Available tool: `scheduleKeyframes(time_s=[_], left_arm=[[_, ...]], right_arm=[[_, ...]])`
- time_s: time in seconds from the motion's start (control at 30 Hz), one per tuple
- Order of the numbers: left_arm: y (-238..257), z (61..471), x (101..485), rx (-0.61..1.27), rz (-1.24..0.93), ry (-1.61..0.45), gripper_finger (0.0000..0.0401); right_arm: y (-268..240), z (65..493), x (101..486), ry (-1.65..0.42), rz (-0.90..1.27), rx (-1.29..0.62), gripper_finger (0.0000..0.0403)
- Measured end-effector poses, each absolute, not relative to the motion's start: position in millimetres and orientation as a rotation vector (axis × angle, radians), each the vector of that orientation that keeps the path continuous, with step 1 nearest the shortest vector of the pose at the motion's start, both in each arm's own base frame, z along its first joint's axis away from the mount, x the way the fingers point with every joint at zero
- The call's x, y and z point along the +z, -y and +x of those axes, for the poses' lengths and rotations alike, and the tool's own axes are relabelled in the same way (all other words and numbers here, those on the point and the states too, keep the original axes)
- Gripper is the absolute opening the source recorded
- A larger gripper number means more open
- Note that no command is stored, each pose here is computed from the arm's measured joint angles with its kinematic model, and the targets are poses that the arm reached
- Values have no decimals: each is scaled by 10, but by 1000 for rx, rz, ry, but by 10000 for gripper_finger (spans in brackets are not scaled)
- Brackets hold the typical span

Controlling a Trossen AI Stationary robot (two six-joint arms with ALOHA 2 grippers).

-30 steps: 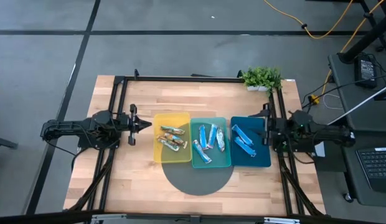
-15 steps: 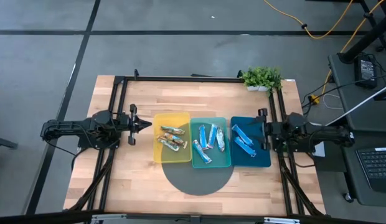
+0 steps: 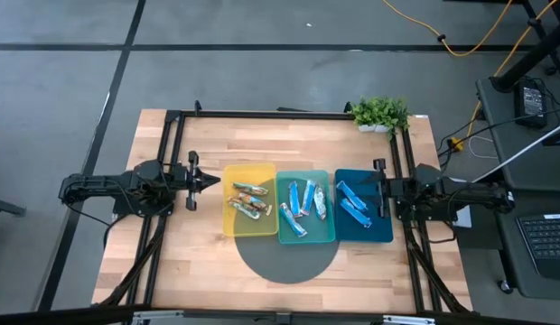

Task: Pick and place Granola Bars by type
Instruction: Return to Home Position

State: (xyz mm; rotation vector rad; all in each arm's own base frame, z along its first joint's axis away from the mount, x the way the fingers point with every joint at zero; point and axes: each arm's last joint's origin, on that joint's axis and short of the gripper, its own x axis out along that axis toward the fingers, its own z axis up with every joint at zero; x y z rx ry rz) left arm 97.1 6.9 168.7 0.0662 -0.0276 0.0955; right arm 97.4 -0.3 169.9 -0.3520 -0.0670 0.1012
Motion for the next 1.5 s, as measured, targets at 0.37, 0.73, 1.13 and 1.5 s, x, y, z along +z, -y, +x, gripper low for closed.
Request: scheduleKeyframes(time_s=[0.37, 0.73, 1.13, 1.5], left_arm=[[-69, 971, 1687, 95, 67, 28, 8], [-69, 971, 1686, 95, 66, 27, 8], [-69, 971, 1687, 95, 67, 28, 8], [-69, 971, 1687, 95, 66, 28, 8]], right_arm=[[20, 976, 1689, 47, -375, 45, 150], [44, 977, 1676, 17, -393, -36, 150], [44, 977, 1676, 17, -397, -36, 150], [44, 977, 1675, 16, -395, -36, 150]])
